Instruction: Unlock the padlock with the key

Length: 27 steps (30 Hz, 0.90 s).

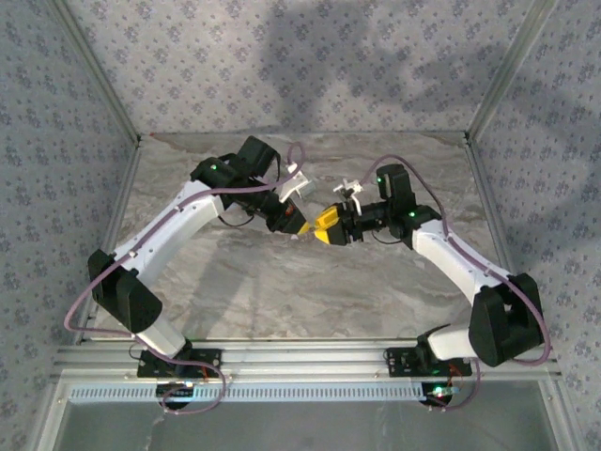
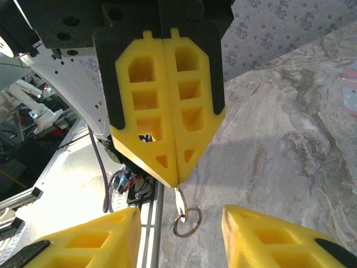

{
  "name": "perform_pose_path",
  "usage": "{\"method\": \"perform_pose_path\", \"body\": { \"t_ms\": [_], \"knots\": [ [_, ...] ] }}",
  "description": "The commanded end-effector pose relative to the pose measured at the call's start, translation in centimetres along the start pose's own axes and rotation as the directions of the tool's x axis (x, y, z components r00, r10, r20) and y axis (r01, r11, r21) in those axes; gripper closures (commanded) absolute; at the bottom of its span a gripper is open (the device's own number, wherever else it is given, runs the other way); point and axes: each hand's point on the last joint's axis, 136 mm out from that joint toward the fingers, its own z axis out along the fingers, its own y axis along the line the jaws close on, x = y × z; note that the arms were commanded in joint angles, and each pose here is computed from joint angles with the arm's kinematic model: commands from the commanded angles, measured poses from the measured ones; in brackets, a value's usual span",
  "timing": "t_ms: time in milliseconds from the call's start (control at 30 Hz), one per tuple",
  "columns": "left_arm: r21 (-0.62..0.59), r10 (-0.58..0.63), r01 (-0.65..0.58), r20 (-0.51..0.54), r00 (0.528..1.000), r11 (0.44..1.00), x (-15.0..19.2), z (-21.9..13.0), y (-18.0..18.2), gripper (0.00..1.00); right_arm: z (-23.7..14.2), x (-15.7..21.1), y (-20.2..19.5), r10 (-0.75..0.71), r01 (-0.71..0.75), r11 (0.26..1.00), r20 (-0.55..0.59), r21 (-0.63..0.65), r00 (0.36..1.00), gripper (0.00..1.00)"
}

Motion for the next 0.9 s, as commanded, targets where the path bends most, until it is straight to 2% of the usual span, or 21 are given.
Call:
{"method": "perform_pose_path", "body": {
  "t_ms": [0, 367, 867],
  "knots": [
    [0.005, 0.036, -0.036, -0.004, 0.999, 0.999, -0.2, -0.4, -0.7, 1.00, 0.5, -0.7, 0.0, -0.025, 0.025, 1.000, -0.006, -0.007, 1.000, 0.59],
    [0.011, 0.039, -0.038, -0.002, 0.999, 0.999, -0.2, -0.3, -0.7, 1.00, 1.3, -0.4, -0.5, -0.003, 0.003, 1.000, -0.025, -0.010, 1.000, 0.73],
    [-0.018, 0.029, -0.029, -0.008, 1.000, 0.999, -0.2, 0.1, 0.2, 1.00, 1.2, 0.0, 1.0, -0.017, 0.015, 0.998, -0.027, -0.065, 0.999, 0.72]
  ]
}}
